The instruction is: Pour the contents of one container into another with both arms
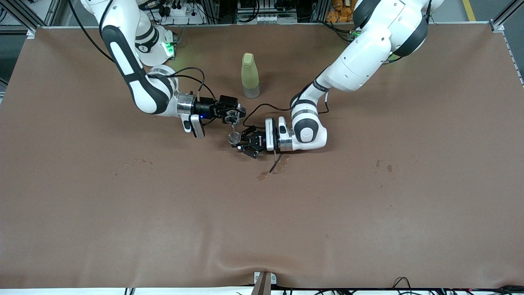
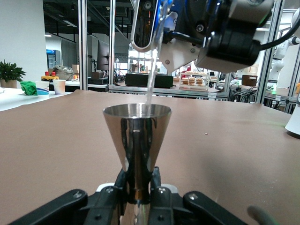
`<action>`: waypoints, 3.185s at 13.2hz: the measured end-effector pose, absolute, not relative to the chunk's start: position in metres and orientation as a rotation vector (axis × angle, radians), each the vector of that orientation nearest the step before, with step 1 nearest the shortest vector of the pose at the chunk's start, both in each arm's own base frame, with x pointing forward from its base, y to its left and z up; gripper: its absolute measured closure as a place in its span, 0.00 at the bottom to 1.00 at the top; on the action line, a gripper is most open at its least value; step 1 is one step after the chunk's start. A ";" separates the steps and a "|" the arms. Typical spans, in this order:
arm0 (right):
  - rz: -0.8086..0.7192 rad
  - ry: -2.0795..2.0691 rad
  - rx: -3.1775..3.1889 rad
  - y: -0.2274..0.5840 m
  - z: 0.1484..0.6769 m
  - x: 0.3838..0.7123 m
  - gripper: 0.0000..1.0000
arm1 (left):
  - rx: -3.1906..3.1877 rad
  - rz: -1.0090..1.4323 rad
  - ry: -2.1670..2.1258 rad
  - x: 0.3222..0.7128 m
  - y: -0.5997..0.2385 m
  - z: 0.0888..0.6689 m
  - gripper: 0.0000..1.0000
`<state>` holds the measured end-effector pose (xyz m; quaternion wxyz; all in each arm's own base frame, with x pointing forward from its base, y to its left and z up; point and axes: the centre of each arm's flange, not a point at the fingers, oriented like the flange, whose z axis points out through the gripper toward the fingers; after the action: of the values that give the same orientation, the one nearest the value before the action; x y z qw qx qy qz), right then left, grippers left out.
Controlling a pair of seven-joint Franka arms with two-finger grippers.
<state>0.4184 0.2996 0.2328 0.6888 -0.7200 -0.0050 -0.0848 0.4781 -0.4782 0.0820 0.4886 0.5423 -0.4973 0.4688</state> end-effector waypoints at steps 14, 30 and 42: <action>-0.014 0.173 -1.595 0.299 0.236 0.420 0.83 | 1.316 1.139 -1.203 0.473 -0.477 0.096 0.79; 0.073 0.264 -1.575 0.294 0.249 0.436 0.83 | 1.313 1.153 -1.180 0.477 -0.483 0.122 0.79; -0.646 -0.761 -1.517 0.187 0.293 0.474 0.83 | 1.413 1.217 -1.098 0.525 -0.417 0.143 0.79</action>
<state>0.4736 0.1872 0.2933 0.6153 -0.6585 -0.3302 -0.2806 0.5250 -0.4170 0.1429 0.4697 0.5763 -0.4478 0.4967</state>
